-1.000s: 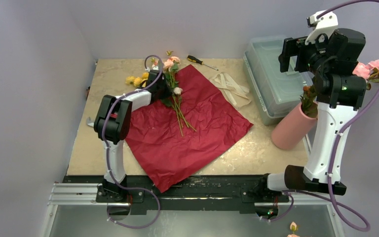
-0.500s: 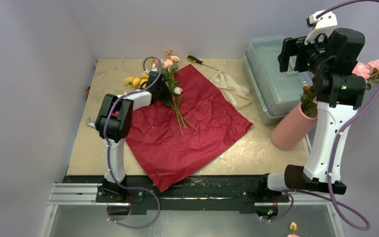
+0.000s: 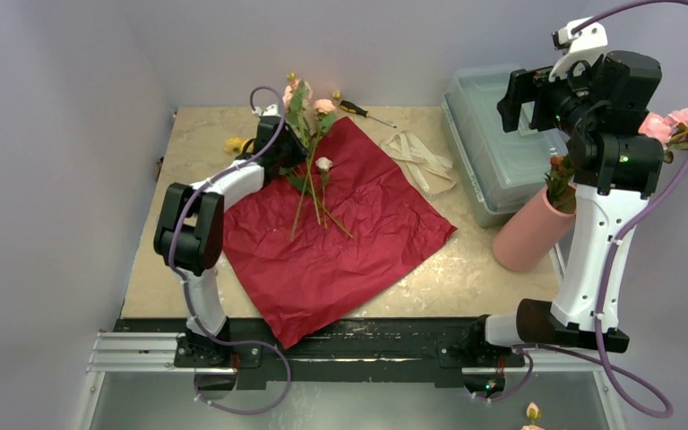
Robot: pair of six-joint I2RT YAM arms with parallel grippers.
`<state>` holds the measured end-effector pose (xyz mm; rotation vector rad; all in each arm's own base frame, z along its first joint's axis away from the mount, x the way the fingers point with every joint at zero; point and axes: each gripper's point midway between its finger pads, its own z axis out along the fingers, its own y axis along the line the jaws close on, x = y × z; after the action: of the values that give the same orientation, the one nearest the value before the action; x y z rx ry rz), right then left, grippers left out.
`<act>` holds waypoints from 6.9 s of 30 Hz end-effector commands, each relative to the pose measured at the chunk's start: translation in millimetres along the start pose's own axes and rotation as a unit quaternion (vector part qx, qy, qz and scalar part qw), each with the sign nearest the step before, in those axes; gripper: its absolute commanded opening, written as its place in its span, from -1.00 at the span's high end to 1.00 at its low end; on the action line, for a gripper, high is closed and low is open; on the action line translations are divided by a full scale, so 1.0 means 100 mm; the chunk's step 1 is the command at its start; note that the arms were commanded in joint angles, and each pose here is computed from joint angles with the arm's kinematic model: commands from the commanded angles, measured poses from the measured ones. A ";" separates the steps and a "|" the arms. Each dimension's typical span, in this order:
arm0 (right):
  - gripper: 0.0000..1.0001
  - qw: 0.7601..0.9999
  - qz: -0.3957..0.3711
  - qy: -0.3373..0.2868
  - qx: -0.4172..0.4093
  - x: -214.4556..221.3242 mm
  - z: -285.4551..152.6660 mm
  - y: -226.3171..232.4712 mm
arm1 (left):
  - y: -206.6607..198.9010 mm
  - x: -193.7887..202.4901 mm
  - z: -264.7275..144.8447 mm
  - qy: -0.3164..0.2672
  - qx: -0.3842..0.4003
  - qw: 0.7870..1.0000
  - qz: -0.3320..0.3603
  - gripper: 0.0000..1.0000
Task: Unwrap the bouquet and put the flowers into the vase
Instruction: Pick up the fake flower from the wrapping paper, then insert the fake flower into the vase.
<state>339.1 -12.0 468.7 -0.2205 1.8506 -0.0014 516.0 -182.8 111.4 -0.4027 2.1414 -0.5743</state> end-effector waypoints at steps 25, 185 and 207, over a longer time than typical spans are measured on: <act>-0.90 0.953 0.070 -0.046 -0.292 -0.24 0.07 1.32 | -1.95 -0.33 -1.96 -0.144 0.416 0.880 0.176 1.00; -0.94 0.947 0.096 0.042 0.303 1.11 -1.41 -0.64 | -0.88 -0.23 -0.96 -0.008 0.149 0.984 0.093 -1.00; -0.96 0.987 -0.011 -0.083 0.137 -0.30 -1.40 -0.30 | -0.59 -0.09 -0.79 0.020 0.099 0.992 0.075 -0.98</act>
<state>189.3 -73.7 546.3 0.1145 1.6159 -0.3856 448.8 -210.7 176.3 -0.0868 2.1499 -0.6995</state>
